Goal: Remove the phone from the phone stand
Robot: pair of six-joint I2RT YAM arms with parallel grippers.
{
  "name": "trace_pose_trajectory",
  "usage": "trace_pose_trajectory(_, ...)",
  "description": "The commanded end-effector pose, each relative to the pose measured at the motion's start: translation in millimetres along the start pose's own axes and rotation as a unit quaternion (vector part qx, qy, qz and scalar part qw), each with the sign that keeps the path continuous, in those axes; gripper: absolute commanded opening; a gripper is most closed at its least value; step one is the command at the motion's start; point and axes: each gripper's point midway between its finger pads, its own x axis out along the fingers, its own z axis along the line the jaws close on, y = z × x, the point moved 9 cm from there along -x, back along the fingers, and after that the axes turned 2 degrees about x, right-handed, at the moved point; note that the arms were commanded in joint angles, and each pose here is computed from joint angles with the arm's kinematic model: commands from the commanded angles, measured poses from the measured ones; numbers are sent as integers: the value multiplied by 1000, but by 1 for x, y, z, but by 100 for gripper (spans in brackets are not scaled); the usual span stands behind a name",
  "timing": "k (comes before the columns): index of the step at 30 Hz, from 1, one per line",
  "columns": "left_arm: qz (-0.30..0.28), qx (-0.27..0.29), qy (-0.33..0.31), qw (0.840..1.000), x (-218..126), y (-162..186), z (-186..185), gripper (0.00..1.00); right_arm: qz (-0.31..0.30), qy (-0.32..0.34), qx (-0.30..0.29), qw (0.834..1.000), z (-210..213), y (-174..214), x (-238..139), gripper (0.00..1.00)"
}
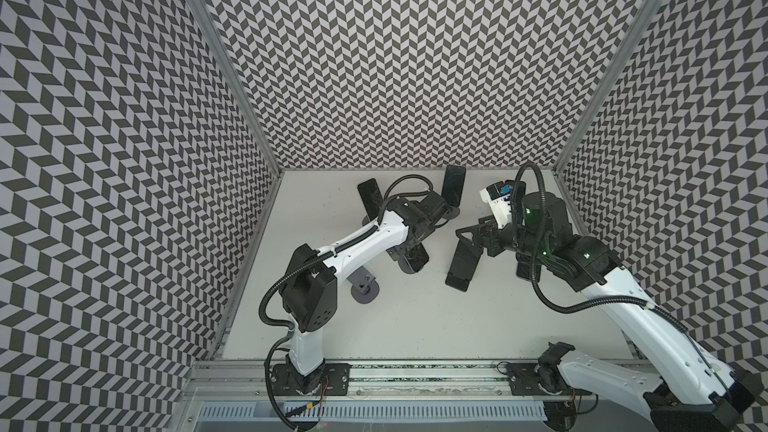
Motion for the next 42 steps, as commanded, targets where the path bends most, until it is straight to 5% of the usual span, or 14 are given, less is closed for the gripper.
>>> trace_pose_trajectory(1, -15, 4, -5, 1000, 6, -3, -5, 100, -20, -11, -13, 1000, 4, -5, -2, 85)
trace_pose_trajectory(42, -5, 11, -11, 1000, 31, -9, -16, 96, -21, -11, -17, 1000, 3, -5, 0, 85)
